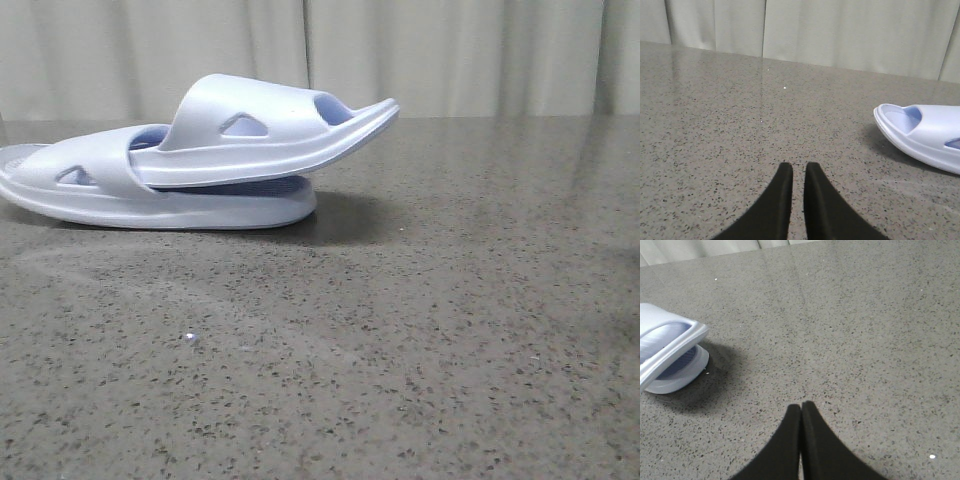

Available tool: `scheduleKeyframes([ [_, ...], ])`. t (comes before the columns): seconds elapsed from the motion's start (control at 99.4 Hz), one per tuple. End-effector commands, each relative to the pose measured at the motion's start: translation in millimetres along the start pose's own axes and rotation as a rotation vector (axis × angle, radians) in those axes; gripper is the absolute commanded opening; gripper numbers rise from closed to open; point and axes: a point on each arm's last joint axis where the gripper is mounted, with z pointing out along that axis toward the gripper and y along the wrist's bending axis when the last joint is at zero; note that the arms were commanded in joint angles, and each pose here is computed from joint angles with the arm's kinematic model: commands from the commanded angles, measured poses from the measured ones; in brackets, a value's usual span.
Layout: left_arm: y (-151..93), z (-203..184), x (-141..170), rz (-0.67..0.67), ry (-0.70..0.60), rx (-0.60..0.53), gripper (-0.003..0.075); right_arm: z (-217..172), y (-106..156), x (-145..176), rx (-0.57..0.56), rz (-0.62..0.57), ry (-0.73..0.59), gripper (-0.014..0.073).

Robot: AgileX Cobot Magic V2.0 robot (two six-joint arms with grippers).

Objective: Insert blue slippers together front up

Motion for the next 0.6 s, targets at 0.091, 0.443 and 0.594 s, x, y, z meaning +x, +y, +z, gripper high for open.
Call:
scheduleKeyframes([
  [0.091, 0.9, 1.1, -2.8, -0.017, -0.048, -0.008, 0.0015, -2.5, -6.1, -9.5, 0.081, -0.034, -0.055, -0.0090],
  [0.443, 0.9, 1.1, -2.8, -0.017, -0.048, -0.008, 0.0015, -28.9, -14.6, 6.5, 0.159, -0.227, -0.194, -0.0090],
  [0.594, 0.9, 1.1, -2.8, -0.017, -0.048, -0.008, 0.0015, -42.3, -23.2, 27.5, 0.222, -0.251, -0.249, -0.0090],
])
